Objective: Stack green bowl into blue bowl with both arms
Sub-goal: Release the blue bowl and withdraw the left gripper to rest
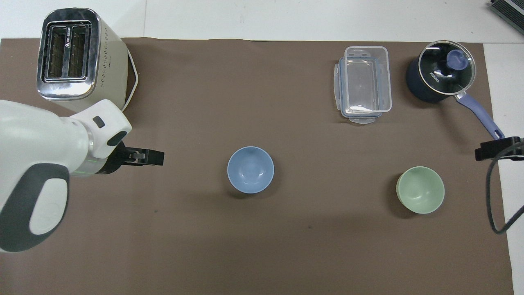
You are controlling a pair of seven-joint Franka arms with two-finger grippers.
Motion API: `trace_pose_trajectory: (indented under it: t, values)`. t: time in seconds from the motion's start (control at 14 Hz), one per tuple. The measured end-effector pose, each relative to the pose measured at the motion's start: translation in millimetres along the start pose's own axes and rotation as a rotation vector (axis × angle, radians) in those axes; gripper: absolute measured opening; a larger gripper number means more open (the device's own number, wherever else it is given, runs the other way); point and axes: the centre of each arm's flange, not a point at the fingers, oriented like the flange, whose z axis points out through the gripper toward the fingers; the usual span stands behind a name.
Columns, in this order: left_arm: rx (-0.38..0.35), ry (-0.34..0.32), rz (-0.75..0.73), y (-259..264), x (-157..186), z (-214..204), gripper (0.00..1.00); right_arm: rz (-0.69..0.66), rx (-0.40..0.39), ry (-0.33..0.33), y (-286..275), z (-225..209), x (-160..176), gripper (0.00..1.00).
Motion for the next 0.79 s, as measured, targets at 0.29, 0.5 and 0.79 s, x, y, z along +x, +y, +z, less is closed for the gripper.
trace_pose_trajectory:
  t: [0.29, 0.5, 0.79]
  values:
    - [0.021, 0.031, 0.002, -39.5, 10.4, -55.7, 1.00, 0.000, 0.000, 0.000, 0.0, 0.0, 0.0, 1.00]
    - [0.034, 0.046, 0.008, -63.7, 10.9, -89.5, 1.00, 0.000, 0.000, 0.000, 0.0, 0.0, 0.0, 1.00]
    - [0.054, 0.025, 0.035, -80.2, 6.5, -106.4, 1.00, 0.000, 0.000, 0.000, 0.0, 0.1, 0.0, 1.00]
